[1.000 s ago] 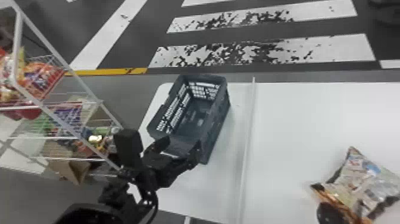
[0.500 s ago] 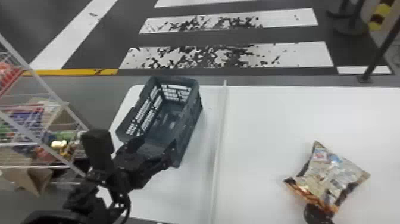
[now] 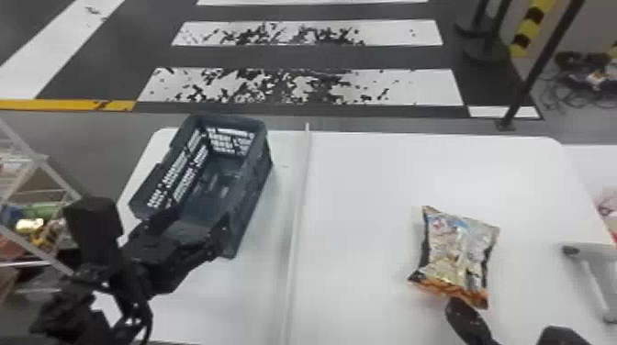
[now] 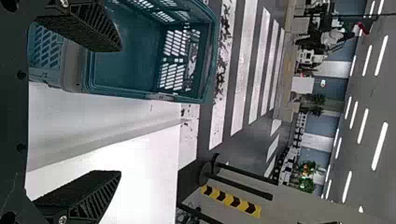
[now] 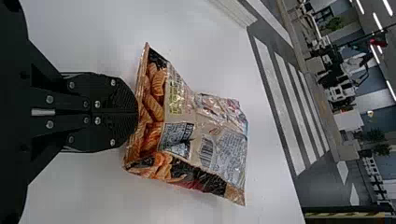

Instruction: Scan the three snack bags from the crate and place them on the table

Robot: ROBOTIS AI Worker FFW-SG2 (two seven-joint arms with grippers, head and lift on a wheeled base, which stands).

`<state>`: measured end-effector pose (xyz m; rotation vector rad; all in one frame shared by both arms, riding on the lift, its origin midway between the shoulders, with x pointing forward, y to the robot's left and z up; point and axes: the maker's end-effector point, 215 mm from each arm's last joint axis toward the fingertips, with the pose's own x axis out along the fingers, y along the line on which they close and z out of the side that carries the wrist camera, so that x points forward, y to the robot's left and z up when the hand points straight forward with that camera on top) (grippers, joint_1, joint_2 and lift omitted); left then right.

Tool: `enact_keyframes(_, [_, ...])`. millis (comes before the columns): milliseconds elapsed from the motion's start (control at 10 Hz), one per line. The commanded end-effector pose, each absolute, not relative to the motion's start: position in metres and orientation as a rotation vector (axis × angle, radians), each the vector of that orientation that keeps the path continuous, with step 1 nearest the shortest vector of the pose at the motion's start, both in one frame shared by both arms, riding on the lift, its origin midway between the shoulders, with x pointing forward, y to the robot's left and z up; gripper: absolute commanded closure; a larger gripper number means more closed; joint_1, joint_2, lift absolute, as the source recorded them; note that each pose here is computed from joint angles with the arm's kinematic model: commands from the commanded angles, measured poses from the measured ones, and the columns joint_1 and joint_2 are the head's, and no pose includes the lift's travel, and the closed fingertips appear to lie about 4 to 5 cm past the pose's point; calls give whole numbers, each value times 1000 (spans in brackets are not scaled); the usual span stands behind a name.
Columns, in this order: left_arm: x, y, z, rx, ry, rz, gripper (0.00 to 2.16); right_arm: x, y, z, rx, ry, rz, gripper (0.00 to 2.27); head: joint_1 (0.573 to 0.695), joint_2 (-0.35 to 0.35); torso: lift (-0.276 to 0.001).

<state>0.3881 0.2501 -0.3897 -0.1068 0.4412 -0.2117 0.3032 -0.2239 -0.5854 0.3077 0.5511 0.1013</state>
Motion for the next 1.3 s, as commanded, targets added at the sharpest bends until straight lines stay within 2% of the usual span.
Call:
enact_keyframes(0, [388, 251, -389, -109, 441, -212, 60, 304, -233, -583, 311, 544, 87, 2017, 695, 50, -36])
enact_keyframes(100, [387, 250, -390, -110, 442, -213, 60, 301, -238, -575, 317, 527, 82, 2017, 695, 34, -36])
enact_keyframes(200, [389, 250, -390, -110, 438, -210, 60, 300, -237, -550, 334, 471, 87, 2017, 695, 30, -36])
enact_keyframes(300, [390, 250, -390, -110, 437, -210, 60, 316, -237, -516, 326, 377, 94, 2017, 695, 26, -36])
enact_keyframes(500, [386, 246, -386, -108, 435, -223, 60, 370, -241, -485, 261, 272, 102, 2017, 695, 22, -36])
enact_keyframes(800, [384, 244, -390, -83, 454, -241, 60, 409, -252, -496, 208, 208, 83, 2017, 695, -5, -36])
enact_keyframes(1200, [390, 244, -394, -87, 461, -240, 60, 417, -255, -528, 183, 226, 70, 2017, 695, -17, -36])
